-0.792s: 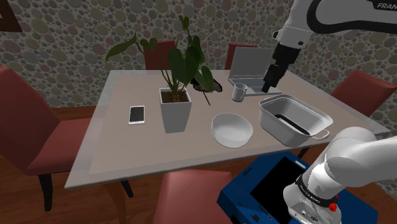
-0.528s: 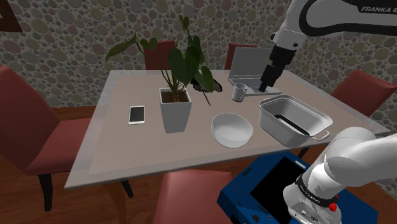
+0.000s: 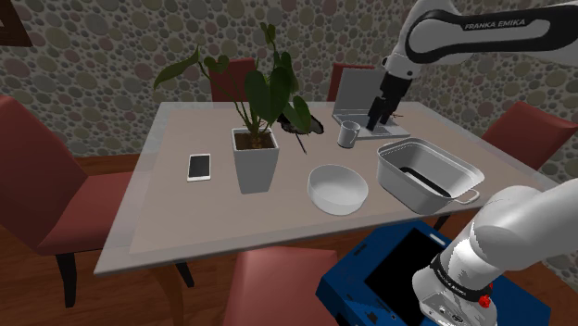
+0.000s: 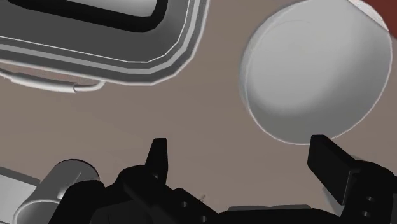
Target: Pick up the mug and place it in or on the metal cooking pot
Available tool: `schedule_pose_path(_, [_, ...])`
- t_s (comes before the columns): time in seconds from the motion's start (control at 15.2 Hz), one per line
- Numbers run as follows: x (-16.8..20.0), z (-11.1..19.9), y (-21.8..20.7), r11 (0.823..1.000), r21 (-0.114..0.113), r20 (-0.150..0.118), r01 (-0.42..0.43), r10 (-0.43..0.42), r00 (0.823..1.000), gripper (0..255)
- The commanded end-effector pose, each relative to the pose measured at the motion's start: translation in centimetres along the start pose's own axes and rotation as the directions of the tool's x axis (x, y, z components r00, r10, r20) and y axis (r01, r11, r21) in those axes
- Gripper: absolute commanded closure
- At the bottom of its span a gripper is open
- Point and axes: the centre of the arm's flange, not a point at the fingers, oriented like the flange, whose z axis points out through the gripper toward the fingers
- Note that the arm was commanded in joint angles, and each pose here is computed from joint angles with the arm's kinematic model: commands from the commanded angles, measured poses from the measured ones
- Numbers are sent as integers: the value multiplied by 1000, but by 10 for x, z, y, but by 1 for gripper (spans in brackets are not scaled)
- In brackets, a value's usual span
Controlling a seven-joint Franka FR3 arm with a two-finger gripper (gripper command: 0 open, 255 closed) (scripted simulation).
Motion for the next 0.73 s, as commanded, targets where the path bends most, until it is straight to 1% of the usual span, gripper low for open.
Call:
schedule_pose_path(0.0, [13, 13, 21, 1000, -2, -5, -6, 6, 1000, 0])
schedule_pose_path(0.66, [80, 61, 122, 999, -7, -24, -37, 37, 999, 0])
